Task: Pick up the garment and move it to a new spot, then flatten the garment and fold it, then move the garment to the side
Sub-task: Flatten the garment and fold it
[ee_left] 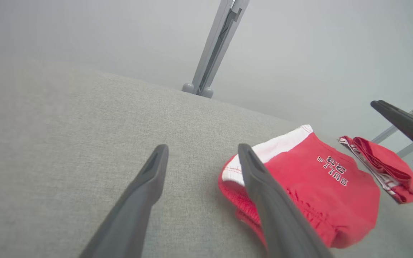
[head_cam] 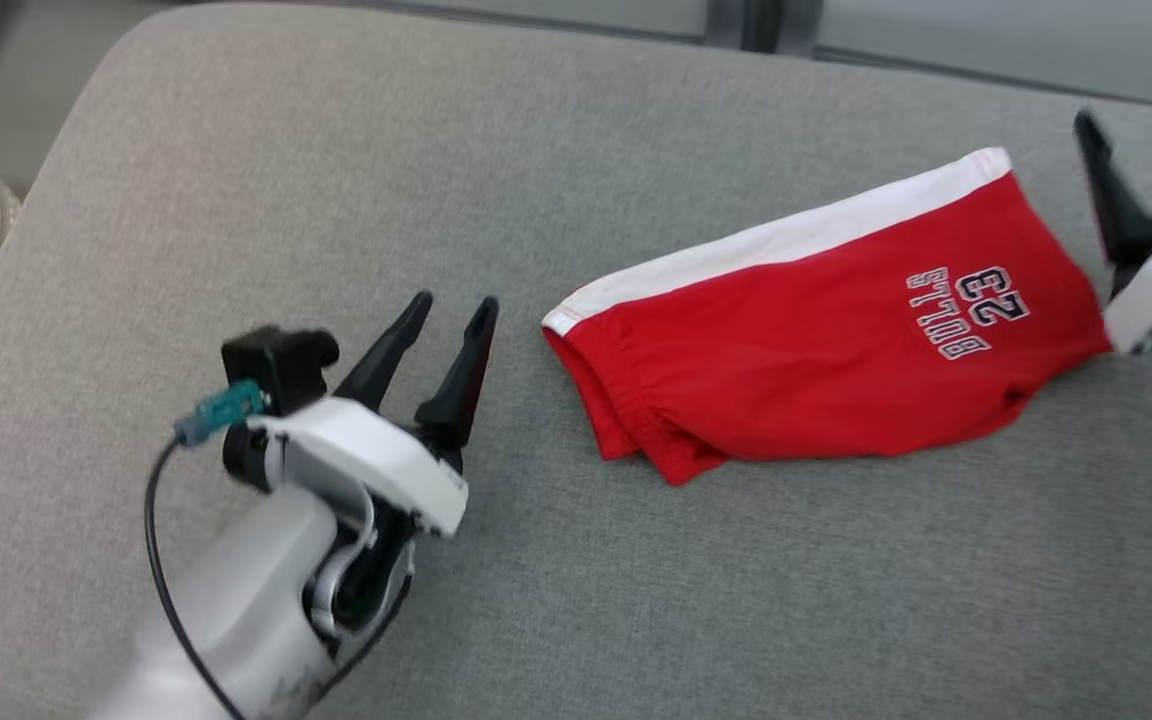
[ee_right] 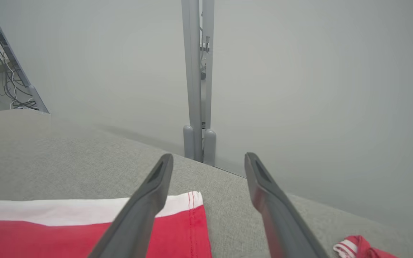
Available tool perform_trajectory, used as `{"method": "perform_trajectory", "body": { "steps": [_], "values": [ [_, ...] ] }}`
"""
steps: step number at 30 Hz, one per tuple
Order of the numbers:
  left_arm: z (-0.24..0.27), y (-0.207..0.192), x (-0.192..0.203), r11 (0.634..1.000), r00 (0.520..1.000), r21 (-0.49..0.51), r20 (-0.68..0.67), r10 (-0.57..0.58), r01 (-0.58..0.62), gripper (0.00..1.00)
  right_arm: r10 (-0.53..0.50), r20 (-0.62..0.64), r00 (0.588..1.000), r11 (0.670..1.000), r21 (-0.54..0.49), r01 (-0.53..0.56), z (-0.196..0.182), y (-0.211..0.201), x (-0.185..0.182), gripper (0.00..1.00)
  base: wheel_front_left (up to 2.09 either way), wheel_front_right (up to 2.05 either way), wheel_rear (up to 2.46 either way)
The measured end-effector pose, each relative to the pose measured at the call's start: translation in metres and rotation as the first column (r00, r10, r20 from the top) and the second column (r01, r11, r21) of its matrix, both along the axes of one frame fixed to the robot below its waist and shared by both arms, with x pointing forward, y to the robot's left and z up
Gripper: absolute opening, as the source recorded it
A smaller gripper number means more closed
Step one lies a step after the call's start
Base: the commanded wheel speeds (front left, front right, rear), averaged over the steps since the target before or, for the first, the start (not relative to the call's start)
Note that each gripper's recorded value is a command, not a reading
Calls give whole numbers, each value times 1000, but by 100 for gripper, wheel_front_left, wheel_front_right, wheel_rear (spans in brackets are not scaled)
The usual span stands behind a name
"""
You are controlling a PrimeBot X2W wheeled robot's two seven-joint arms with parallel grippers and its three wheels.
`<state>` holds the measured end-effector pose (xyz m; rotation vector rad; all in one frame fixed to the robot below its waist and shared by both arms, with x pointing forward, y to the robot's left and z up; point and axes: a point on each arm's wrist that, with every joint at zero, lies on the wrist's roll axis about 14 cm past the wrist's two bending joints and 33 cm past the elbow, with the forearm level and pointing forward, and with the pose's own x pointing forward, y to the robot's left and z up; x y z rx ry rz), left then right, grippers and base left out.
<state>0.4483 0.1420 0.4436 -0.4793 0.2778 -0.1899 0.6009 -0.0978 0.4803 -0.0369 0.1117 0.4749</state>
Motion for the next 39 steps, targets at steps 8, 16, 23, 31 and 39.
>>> {"method": "perform_trajectory", "body": {
  "steps": [8, 16, 23, 31, 39],
  "values": [
    [32, 4, -46, 986, 983, 116, 149, 105, -123, 100, -53, 29, 998, 995, 89, 50, 7, -10, -81, 100, 0, 0, 0],
    [61, -1, -91, 959, 948, 202, 286, 137, -199, 100, -128, 61, 990, 981, 152, 117, 21, -22, -141, 100, 0, 0, 0],
    [68, 0, -127, 933, 926, 258, 343, 155, -251, 100, -166, 31, 986, 970, 184, 158, 10, -28, -177, 100, 0, 0, 0],
    [68, 1, -134, 928, 921, 264, 356, 160, -263, 100, -218, -22, 976, 956, 197, 218, -4, -40, -171, 100, 0, 0, 0],
    [55, -3, -122, 933, 940, 283, 317, 127, -221, 100, -264, -115, 958, 957, 92, 275, -36, -52, -118, 100, 0, 0, 0]
  ]
}}
